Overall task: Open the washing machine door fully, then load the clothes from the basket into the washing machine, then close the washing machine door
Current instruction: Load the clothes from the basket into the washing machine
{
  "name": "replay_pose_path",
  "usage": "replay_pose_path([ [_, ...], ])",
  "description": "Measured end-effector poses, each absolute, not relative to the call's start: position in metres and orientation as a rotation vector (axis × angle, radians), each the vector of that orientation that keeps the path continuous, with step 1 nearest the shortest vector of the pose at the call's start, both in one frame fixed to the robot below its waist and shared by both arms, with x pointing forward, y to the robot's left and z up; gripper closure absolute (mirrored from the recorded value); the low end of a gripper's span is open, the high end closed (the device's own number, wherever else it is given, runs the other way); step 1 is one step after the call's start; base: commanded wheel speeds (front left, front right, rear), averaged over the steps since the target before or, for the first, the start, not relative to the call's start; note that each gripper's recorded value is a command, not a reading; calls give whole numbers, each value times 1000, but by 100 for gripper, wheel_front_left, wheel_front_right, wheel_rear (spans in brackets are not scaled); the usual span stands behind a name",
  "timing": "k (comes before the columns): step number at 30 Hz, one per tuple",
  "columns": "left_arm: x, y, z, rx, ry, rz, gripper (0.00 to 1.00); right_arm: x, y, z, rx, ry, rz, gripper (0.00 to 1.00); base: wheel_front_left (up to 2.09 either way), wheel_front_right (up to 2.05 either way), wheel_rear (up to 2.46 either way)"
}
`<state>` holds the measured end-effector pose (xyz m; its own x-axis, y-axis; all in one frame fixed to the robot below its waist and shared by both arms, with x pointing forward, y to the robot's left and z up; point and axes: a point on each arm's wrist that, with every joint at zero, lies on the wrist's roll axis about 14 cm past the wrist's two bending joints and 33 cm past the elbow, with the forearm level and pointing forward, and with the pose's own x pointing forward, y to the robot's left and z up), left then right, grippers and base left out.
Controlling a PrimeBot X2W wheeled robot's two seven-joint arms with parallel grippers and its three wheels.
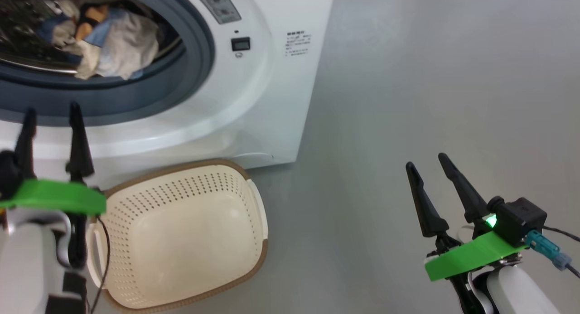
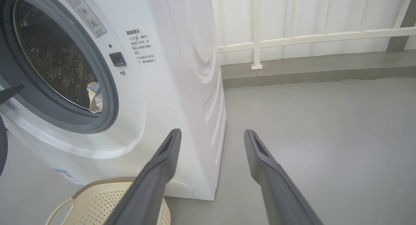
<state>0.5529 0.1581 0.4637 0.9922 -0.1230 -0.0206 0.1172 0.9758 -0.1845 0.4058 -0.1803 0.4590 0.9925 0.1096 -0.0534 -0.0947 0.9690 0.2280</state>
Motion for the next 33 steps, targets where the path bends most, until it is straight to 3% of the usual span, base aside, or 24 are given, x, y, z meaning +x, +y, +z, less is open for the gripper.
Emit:
replay_pose_path([
  [33, 393, 197, 469, -133, 35, -26, 0, 347, -176, 477, 236, 32, 134, 0, 0, 0, 0],
])
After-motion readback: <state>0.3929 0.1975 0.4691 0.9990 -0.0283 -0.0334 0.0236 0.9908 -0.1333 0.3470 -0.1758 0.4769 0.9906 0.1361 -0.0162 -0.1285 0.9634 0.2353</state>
